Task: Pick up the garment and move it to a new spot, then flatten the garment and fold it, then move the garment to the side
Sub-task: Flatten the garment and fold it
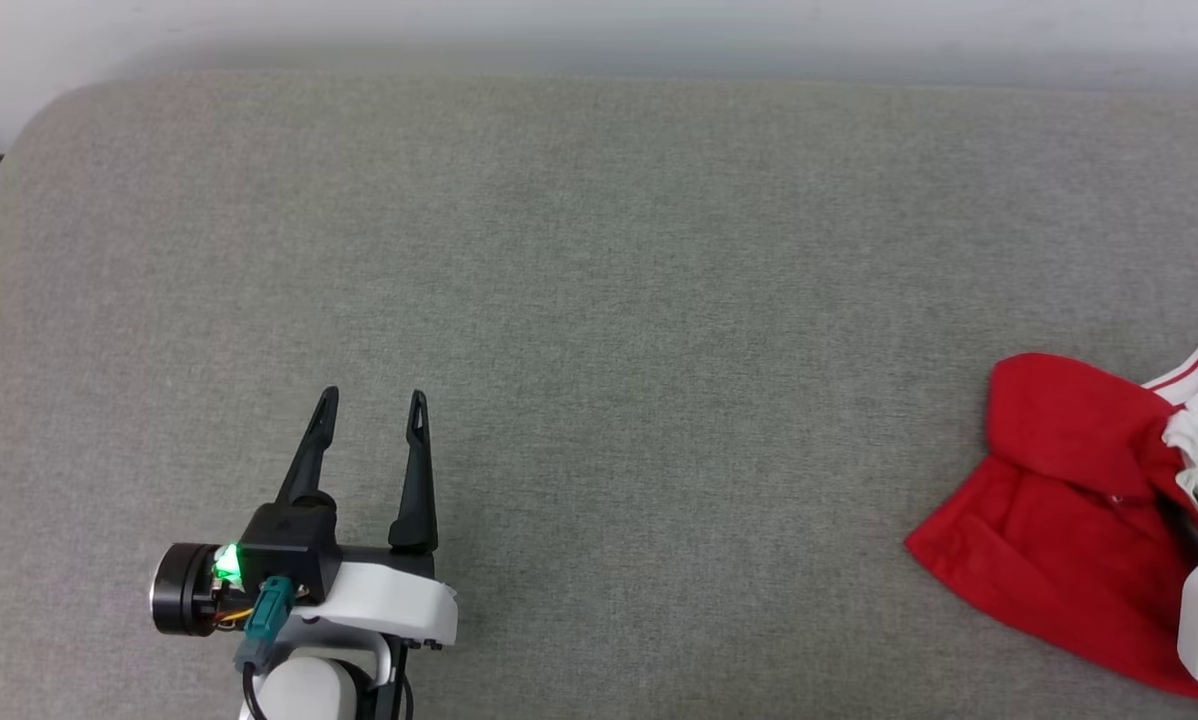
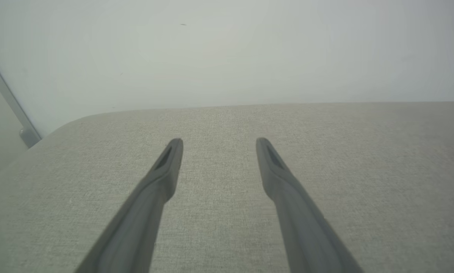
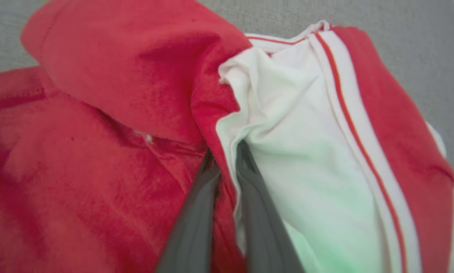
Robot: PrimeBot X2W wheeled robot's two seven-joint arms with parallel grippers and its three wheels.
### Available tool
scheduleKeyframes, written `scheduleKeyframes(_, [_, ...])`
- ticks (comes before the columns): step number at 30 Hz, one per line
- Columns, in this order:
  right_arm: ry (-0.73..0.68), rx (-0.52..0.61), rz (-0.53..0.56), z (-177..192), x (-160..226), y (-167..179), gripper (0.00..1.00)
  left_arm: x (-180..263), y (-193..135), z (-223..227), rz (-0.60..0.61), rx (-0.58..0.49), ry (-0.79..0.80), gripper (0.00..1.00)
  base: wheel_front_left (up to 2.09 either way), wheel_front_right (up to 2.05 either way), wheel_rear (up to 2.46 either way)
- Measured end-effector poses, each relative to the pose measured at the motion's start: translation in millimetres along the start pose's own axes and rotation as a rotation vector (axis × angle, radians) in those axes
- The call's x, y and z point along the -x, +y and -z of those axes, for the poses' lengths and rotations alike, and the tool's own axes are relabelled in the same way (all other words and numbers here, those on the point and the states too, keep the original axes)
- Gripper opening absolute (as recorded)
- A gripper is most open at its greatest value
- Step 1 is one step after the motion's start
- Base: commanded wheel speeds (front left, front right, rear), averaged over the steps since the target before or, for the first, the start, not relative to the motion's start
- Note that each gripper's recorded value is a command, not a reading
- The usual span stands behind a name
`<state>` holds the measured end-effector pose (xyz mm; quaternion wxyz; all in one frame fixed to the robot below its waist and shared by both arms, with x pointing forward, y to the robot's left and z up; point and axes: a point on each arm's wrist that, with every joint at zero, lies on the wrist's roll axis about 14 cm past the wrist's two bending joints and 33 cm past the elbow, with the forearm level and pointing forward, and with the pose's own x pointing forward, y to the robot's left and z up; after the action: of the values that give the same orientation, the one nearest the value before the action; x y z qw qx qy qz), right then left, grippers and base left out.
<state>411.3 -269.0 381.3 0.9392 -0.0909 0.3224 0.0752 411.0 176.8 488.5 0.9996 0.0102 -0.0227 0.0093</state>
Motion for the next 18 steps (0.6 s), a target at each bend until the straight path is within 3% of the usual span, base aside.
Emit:
scheduleKeyframes(5, [-0.161, -0.037, 0.032, -35.3, 15.9, -9.4, 0.0, 0.7, -7.5, -5.6, 0.017, 0.015, -0.015, 1.0, 0.0, 0.0, 0.0])
scheduleKeyframes(11, [-0.366, 0.006, 0.087, -93.5, 40.0, -24.2, 0.0, 2.0, -15.1, -12.8, 0.038, 0.022, -0.034, 1.0, 0.0, 0.0, 0.0])
scheduleKeyframes(18, [-0.525, 0.074, -0.004, -154.8, 42.0, 19.5, 0.0, 10.7, -2.1, -16.1, 0.0, 0.02, -0.037, 1.0, 0.0, 0.0, 0.0])
